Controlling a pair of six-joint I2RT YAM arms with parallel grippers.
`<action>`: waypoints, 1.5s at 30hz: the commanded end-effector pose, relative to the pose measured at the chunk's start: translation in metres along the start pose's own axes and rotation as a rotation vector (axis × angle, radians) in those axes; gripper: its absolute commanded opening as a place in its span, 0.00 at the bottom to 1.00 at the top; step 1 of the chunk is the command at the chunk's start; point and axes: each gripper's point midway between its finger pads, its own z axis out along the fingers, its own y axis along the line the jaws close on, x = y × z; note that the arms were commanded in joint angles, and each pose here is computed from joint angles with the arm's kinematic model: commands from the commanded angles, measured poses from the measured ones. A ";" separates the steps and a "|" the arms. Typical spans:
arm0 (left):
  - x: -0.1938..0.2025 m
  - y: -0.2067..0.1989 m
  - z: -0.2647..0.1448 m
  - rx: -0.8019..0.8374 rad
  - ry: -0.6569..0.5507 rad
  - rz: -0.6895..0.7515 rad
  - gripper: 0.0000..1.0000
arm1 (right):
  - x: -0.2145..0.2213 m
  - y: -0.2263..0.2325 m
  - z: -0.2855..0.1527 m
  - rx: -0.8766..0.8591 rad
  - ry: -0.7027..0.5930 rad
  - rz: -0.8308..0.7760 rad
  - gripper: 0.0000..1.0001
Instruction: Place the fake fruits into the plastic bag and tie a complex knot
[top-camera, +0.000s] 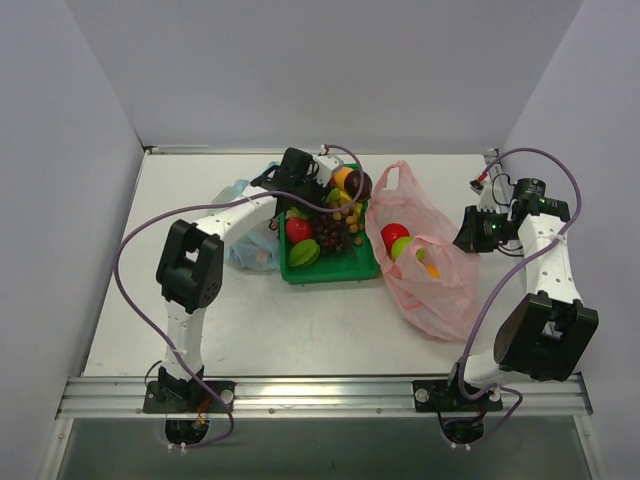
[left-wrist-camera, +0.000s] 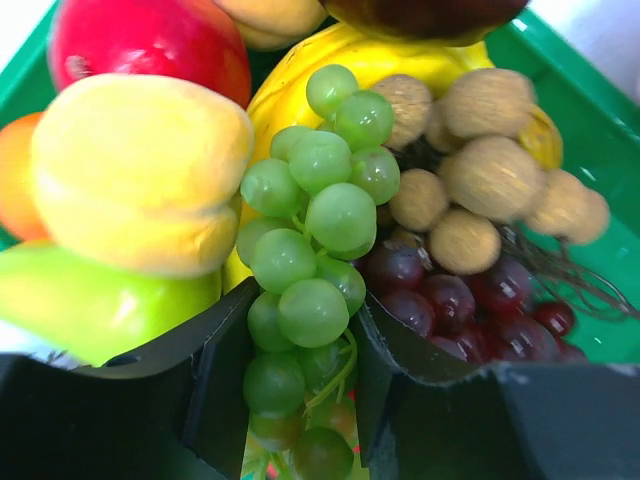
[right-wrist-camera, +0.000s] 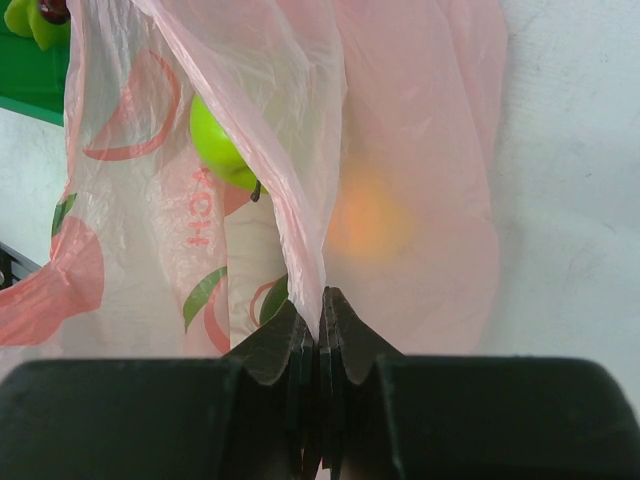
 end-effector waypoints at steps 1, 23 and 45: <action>-0.061 0.008 -0.058 -0.028 -0.169 0.001 0.36 | 0.003 0.006 -0.004 -0.026 0.009 0.010 0.00; -0.006 -0.031 -0.086 0.121 -0.035 -0.104 0.36 | 0.004 0.008 -0.007 -0.025 0.001 -0.001 0.00; -0.017 -0.006 -0.088 0.162 -0.075 -0.303 0.53 | 0.003 0.008 -0.007 -0.026 0.005 0.004 0.00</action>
